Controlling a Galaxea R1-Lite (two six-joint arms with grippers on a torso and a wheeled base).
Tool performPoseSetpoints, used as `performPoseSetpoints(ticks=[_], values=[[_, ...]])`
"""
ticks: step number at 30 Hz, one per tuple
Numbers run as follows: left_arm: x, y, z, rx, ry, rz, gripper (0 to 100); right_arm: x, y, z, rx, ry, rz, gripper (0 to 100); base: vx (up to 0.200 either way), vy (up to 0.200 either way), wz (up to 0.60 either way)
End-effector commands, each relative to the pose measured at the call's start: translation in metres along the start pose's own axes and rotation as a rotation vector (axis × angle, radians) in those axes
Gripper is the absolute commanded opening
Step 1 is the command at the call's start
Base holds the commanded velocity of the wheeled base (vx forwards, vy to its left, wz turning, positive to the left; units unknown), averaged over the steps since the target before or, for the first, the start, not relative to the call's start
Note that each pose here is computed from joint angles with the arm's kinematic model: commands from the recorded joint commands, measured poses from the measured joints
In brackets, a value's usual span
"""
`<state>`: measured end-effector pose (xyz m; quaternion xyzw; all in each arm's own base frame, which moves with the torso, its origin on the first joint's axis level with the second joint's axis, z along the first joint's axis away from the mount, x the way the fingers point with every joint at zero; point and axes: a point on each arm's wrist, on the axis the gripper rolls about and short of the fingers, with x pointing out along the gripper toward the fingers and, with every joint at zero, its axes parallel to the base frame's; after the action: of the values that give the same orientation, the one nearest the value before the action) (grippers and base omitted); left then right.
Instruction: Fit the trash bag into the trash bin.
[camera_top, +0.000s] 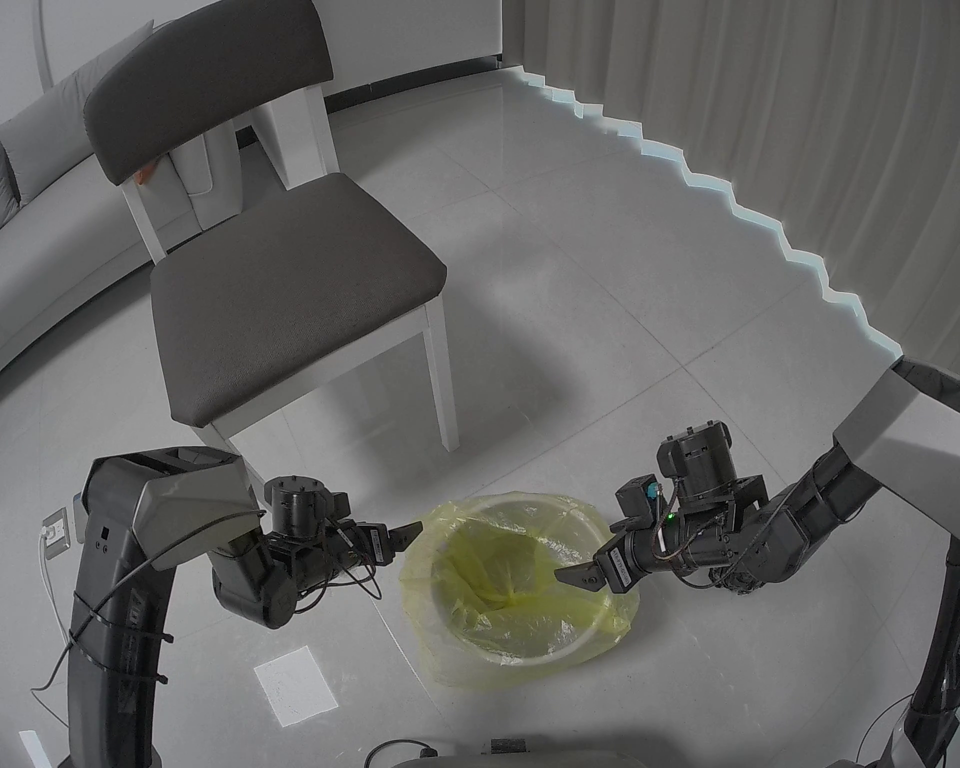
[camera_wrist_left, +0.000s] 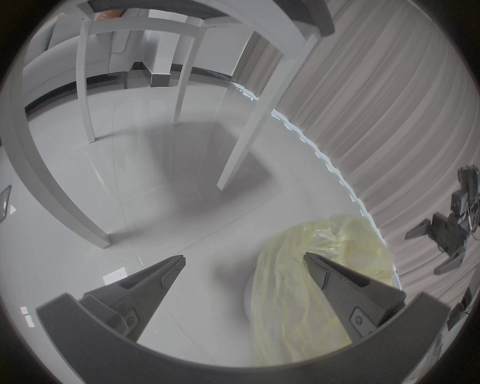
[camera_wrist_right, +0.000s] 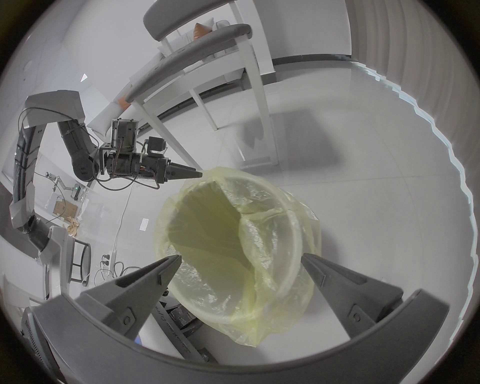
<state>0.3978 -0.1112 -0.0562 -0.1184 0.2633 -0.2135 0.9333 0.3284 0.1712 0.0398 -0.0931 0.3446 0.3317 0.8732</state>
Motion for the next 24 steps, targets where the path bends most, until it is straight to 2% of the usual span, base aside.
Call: performPoseSetpoints(ticks=[1, 8, 14, 24], values=[[-0.015, 0.006, 0.0, -0.029, -0.014, -0.006, 100, 0.004, 0.018, 0.0, -0.032, 0.008, 0.039, 100, 0.0, 0.0, 0.0], [-0.02, 0.009, 0.0, -0.06, -0.043, -0.006, 100, 0.01, 0.046, -0.004, -0.078, 0.031, 0.097, 100, 0.0, 0.0, 0.0], [-0.024, 0.014, -0.003, -0.066, -0.039, 0.01, 100, 0.026, 0.064, -0.017, -0.104, 0.085, 0.137, 100, 0.0, 0.0, 0.0], [-0.001, -0.001, -0.005, -0.033, -0.017, 0.001, 100, 0.043, 0.07, -0.025, -0.115, 0.115, 0.152, 100, 0.0, 0.0, 0.0]])
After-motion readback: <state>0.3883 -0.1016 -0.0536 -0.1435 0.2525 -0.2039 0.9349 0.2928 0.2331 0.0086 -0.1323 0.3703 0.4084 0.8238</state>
